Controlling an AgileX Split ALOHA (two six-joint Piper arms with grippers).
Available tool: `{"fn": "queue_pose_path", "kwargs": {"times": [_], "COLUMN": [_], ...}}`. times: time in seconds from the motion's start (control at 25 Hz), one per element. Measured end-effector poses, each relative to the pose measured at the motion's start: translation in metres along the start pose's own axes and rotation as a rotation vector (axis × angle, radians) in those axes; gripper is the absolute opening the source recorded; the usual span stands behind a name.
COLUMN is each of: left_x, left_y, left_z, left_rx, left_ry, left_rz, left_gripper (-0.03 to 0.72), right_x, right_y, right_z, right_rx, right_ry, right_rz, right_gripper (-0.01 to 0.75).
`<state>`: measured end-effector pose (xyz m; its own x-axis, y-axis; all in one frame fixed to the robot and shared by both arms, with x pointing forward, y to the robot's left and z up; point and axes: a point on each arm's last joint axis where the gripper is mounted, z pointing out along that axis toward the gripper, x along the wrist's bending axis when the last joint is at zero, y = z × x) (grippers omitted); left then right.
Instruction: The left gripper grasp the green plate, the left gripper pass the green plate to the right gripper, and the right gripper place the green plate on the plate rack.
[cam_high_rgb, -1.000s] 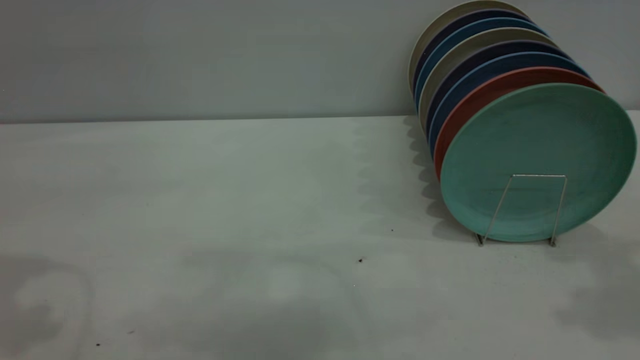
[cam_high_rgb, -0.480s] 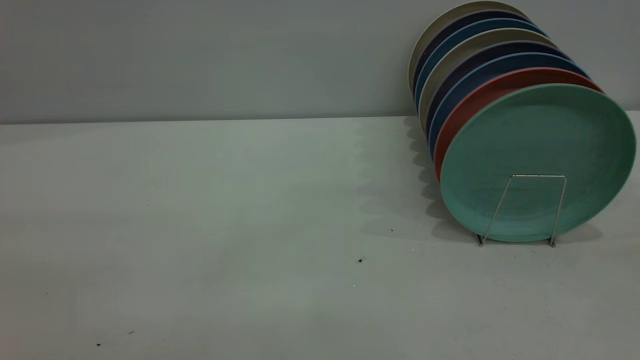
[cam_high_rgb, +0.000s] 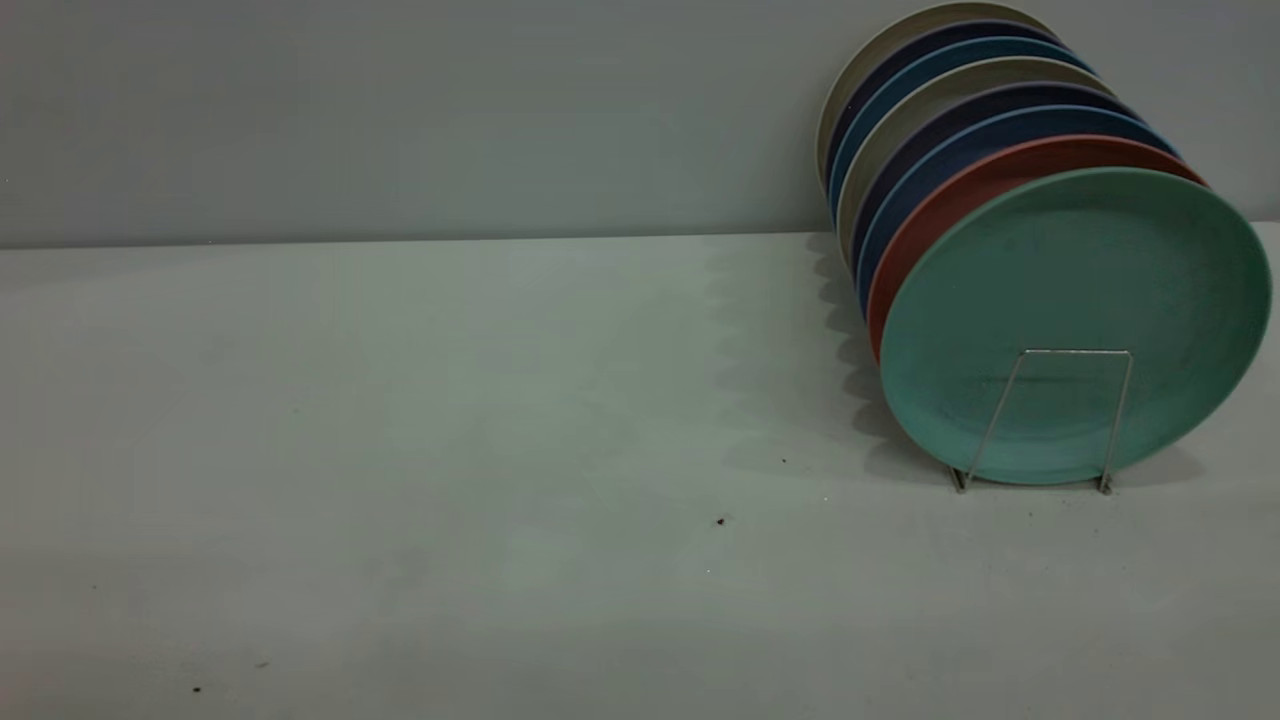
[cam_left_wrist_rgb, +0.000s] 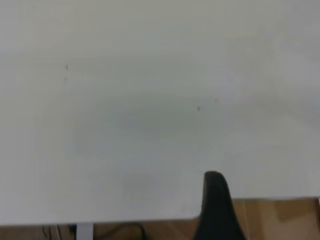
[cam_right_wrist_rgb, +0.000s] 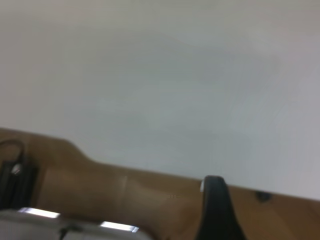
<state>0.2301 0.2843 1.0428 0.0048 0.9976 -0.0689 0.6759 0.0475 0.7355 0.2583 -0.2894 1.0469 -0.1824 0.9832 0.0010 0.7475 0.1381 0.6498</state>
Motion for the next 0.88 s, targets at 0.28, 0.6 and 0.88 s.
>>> {"fn": "queue_pose_path", "kwargs": {"times": [0.28, 0.6, 0.88], "left_x": [0.006, 0.011, 0.012], "left_y": [-0.009, -0.011, -0.012], "left_z": [-0.005, 0.001, 0.001], "left_rx": [-0.054, -0.043, -0.049], "left_ry": [-0.006, -0.039, -0.062], "left_rz": [0.107, 0.17, 0.18], "left_gripper": [0.543, 0.533, 0.53], "right_x": [-0.001, -0.001, -0.001], "right_y": [-0.009, -0.009, -0.009], "right_z": [0.0, 0.002, 0.002], "right_rx": [-0.133, -0.144, -0.144], "right_ry": [-0.038, -0.04, -0.04], "right_rz": [-0.032, -0.033, -0.033], "right_gripper": [0.528, 0.527, 0.527]}}
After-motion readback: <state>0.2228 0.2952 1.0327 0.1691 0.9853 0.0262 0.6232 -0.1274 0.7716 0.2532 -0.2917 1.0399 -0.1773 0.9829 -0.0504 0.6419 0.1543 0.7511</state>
